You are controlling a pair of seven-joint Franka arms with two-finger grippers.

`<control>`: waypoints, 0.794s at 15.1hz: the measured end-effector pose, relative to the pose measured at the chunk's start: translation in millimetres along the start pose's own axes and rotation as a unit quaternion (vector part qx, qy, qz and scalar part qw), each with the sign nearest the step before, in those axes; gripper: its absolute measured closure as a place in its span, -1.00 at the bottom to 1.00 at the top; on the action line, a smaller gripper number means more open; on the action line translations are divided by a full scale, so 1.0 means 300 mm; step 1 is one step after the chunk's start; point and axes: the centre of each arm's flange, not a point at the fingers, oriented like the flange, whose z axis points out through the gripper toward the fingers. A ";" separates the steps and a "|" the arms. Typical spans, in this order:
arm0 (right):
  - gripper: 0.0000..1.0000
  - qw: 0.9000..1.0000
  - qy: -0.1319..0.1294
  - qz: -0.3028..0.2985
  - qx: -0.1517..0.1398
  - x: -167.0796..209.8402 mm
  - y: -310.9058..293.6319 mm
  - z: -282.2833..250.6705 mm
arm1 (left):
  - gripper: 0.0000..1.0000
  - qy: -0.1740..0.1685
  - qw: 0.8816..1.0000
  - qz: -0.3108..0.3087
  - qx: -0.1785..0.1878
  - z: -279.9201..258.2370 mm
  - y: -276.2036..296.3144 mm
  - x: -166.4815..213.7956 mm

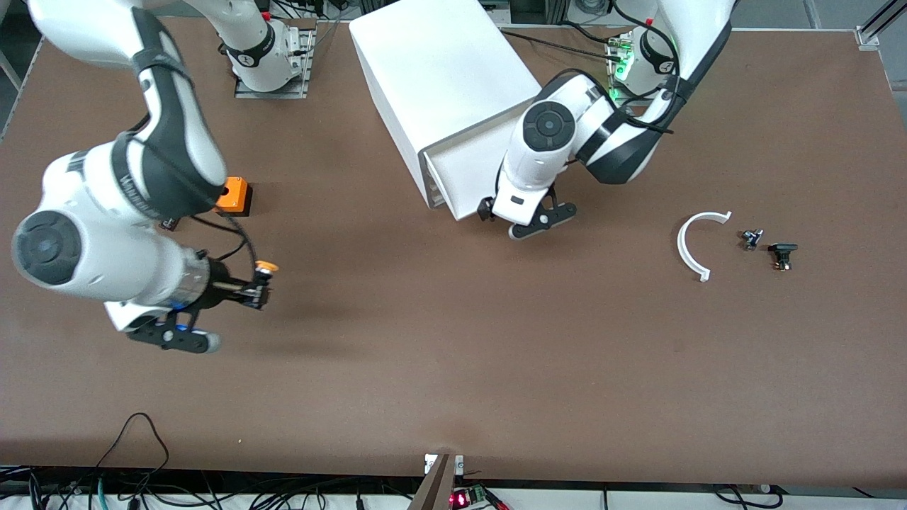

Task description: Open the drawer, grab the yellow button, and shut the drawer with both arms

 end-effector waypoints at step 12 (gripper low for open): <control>0.19 0.995 0.018 -0.097 -0.007 0.126 0.371 0.458 | -1.00 -0.026 0.999 0.024 0.031 0.023 0.055 -0.305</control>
